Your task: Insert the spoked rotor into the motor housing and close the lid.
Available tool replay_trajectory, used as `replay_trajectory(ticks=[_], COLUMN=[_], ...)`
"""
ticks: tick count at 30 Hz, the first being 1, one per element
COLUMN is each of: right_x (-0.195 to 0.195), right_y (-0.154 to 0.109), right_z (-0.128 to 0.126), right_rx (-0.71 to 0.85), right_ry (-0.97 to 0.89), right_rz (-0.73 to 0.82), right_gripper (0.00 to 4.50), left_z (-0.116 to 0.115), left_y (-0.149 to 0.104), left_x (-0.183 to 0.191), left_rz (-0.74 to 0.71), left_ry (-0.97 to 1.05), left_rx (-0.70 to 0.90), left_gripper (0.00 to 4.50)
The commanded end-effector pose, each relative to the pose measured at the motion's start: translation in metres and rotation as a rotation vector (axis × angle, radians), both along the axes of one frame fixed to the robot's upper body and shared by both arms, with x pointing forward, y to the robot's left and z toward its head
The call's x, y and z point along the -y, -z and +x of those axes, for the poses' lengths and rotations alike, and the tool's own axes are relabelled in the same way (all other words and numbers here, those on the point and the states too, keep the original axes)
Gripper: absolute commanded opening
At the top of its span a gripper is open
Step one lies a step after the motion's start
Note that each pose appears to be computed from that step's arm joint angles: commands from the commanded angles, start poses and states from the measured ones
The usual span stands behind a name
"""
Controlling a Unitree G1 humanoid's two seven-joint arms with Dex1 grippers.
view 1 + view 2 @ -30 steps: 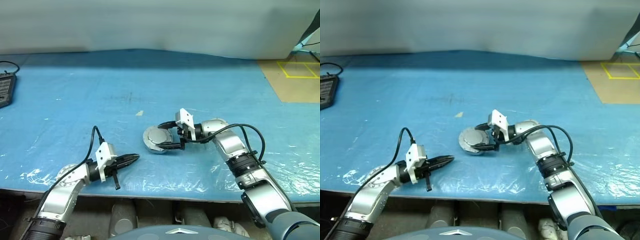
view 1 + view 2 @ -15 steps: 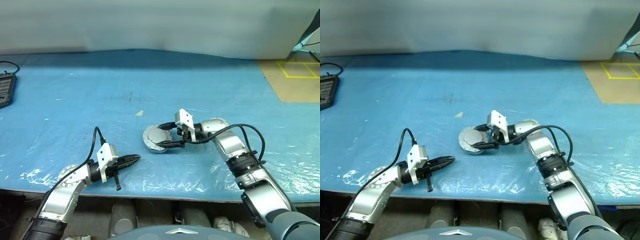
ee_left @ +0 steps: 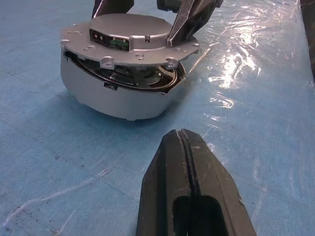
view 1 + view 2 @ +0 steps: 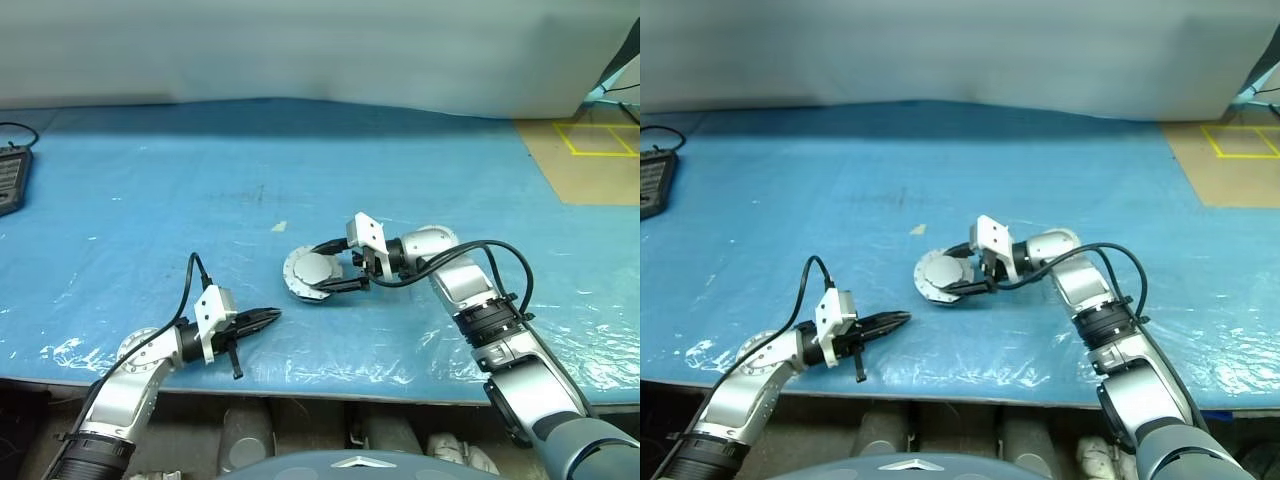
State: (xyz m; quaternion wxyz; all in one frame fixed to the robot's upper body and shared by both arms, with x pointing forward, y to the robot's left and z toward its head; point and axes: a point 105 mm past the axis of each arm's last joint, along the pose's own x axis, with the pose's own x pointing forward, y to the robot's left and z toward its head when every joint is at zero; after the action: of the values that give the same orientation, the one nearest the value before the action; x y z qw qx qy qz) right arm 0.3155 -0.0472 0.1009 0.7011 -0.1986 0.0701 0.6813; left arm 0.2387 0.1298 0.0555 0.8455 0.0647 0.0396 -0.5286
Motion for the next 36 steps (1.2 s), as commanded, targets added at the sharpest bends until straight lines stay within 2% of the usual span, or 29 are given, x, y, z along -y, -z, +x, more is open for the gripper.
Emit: replay_trajectory(ticks=[1, 19, 30, 36], right_x=[-0.004, 0.004, 0.008, 0.013], right_y=[-0.004, 0.005, 0.025, 0.038], right_z=[0.003, 0.018, 0.014, 0.014], right_rx=[0.053, 0.066, 0.010, -0.010], right_ry=[-0.020, 0.012, 0.011, 0.036], right_rz=[-0.010, -0.083, -0.128, -0.174], right_gripper=[2.96, 2.96, 2.96, 2.96], left_z=[-0.001, -0.001, 0.001, 0.024], left_y=[-0.004, -0.005, -0.006, -0.033], left_x=[0.002, 0.002, 0.002, 0.008], left_rz=[-0.006, -0.007, -0.013, -0.144], left_ry=[0.009, 0.004, -0.014, -0.101], left_rx=[0.026, 0.026, 0.028, 0.054], left_gripper=[0.00, 0.00, 0.00, 0.00])
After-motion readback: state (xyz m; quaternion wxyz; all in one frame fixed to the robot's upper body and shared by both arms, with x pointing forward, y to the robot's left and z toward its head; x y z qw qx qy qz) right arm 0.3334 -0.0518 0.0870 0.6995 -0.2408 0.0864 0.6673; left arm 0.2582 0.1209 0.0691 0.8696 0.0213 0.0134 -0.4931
